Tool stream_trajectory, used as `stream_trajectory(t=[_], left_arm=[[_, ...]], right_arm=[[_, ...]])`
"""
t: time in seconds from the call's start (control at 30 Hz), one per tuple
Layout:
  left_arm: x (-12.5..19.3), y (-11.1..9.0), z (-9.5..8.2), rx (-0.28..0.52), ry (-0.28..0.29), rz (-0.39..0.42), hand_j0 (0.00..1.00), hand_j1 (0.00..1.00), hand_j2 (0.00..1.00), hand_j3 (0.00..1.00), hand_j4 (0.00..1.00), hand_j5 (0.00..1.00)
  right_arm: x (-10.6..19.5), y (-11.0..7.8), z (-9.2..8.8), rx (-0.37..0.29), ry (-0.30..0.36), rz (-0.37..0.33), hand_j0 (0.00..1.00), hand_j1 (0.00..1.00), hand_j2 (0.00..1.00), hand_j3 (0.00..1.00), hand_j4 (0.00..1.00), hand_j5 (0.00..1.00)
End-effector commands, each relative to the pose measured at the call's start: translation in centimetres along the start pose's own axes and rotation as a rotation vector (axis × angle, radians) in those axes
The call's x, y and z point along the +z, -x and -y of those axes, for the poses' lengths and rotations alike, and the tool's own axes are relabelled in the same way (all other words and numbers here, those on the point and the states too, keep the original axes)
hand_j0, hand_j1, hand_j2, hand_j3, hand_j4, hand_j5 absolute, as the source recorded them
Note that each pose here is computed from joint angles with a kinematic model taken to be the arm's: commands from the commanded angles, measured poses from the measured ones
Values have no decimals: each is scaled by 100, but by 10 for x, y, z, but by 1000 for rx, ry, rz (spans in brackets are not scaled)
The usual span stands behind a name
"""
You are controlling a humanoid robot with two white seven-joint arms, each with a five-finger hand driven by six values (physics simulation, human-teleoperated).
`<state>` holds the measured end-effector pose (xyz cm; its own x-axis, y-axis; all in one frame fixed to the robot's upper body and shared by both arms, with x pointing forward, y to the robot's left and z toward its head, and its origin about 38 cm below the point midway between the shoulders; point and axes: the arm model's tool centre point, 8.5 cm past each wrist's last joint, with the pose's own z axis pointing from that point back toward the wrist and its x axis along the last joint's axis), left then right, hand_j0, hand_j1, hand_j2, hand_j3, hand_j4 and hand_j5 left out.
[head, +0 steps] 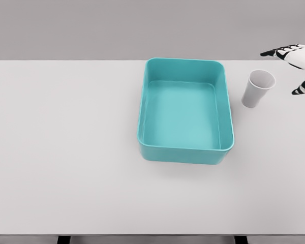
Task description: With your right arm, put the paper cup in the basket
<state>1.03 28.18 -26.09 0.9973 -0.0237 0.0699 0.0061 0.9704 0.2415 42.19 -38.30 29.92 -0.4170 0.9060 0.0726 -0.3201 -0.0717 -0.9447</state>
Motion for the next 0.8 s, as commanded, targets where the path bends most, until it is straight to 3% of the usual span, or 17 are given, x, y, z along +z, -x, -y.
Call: stream_trajectory(t=[0.0, 0.1, 0.13, 0.17, 0.2, 0.27, 0.33, 0.43, 0.53, 0.63, 0.77], left_arm=[[0, 0, 0, 0, 0, 1, 100, 100, 100, 100, 100, 100], [0, 0, 0, 0, 0, 0, 100, 100, 100, 100, 100, 100], [0, 0, 0, 0, 0, 1, 100, 100, 100, 100, 100, 100], [0, 0, 0, 0, 0, 0, 100, 100, 100, 100, 100, 100], [0, 0, 0, 0, 0, 0, 100, 100, 100, 100, 100, 100], [0, 0, 0, 0, 0, 0, 100, 100, 100, 100, 100, 100], [0, 0, 0, 0, 0, 0, 100, 100, 100, 100, 100, 100], [0, 0, 0, 0, 0, 0, 100, 100, 100, 100, 100, 100], [0, 0, 0, 0, 0, 0, 100, 100, 100, 100, 100, 100], [0, 0, 0, 0, 0, 0, 100, 100, 100, 100, 100, 100], [0, 0, 0, 0, 0, 1, 100, 100, 100, 100, 100, 100]], right_arm=[[-4, -5, -2, -7, -11, 19, 100, 100, 100, 100, 100, 100], [-3, -8, 10, -18, 20, 44, 100, 100, 100, 100, 100, 100], [0, -10, 12, -81, -4, 103, 100, 100, 100, 100, 100, 100], [8, -6, 13, -187, -56, 167, 100, 100, 100, 100, 100, 100], [16, 9, 11, -255, -88, 181, 100, 100, 100, 100, 100, 100], [30, 37, 18, -345, -15, 213, 100, 100, 100, 100, 100, 100], [40, 69, 15, -463, 42, 175, 100, 100, 100, 100, 100, 100], [43, 80, 12, -494, 45, 137, 100, 100, 100, 100, 100, 100], [36, 95, -6, -581, 23, 62, 100, 100, 100, 100, 100, 100], [8, 104, -39, -776, 67, 88, 100, 100, 100, 100, 100, 100], [-19, 108, -72, -885, 72, 74, 100, 100, 100, 100, 100, 100]])
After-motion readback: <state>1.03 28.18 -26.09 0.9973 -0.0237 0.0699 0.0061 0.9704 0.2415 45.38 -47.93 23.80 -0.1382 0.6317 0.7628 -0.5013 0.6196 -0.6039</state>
